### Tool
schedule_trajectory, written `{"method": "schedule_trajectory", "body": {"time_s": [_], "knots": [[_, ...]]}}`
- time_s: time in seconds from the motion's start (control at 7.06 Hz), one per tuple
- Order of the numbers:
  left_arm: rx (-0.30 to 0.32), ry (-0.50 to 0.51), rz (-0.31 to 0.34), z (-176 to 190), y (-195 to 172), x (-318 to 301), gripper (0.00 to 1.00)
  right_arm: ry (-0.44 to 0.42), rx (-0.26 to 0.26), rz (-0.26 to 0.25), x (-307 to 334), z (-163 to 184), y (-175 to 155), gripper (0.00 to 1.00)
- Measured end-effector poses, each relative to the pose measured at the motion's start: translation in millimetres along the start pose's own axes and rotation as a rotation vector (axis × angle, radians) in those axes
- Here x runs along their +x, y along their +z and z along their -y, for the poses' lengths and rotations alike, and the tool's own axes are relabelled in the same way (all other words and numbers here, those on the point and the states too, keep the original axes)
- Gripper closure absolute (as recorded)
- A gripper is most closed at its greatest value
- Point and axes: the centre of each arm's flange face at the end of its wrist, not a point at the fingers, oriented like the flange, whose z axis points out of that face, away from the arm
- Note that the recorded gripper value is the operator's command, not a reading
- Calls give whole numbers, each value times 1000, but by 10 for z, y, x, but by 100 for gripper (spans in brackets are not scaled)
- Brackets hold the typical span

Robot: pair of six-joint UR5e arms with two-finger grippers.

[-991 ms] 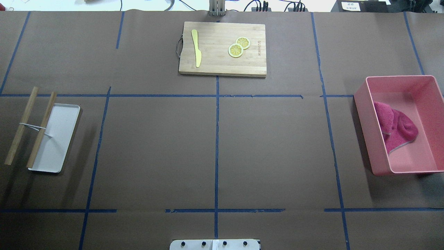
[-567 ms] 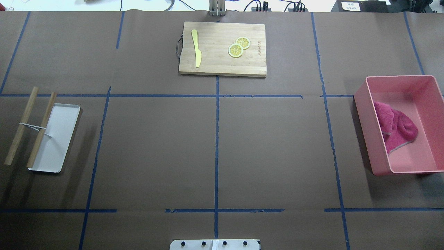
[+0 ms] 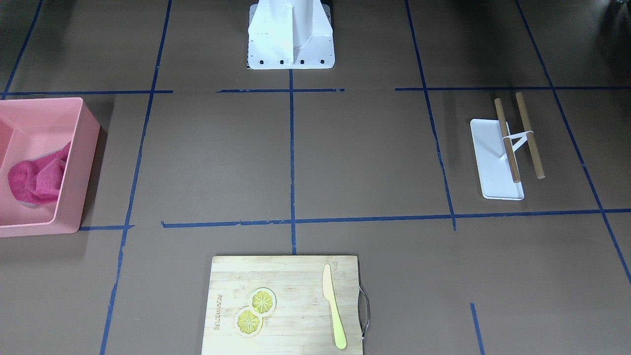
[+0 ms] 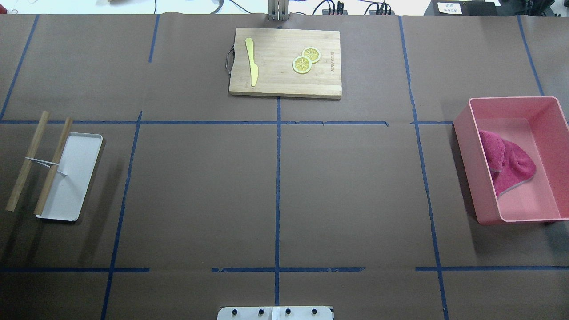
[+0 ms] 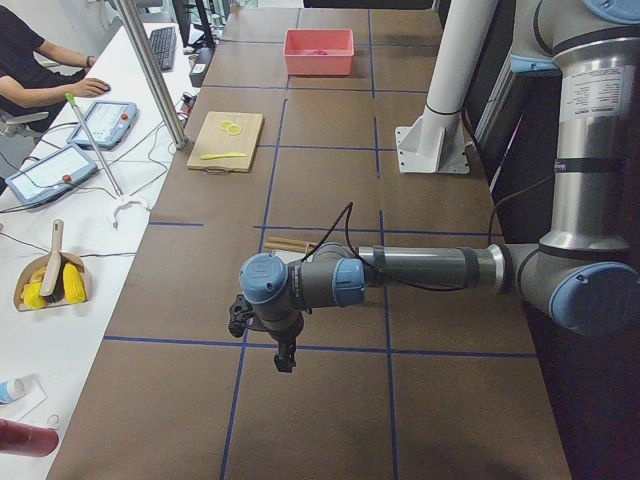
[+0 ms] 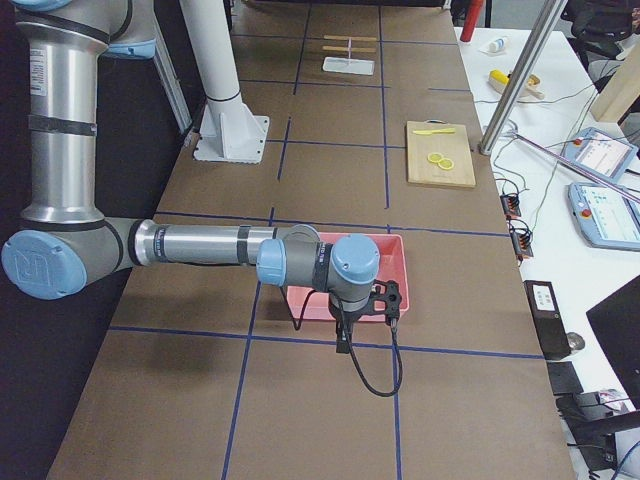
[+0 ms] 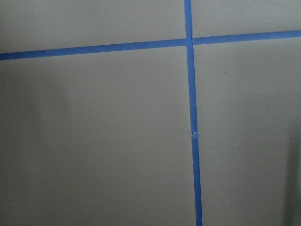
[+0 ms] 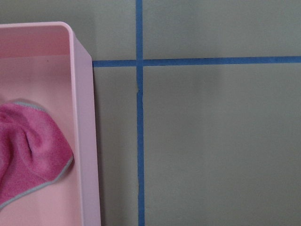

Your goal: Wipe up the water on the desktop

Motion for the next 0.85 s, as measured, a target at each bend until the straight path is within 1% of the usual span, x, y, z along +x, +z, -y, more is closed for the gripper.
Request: {"method": "schedule_trajectory", "body": {"time_s": [0.57, 0.85], "knots": [[3, 4, 1, 22, -16, 13, 0, -21, -1, 8, 122, -9, 18, 0], [6, 7, 1, 31, -20, 20, 0, -17, 2, 25, 120, -9, 7, 0]]}}
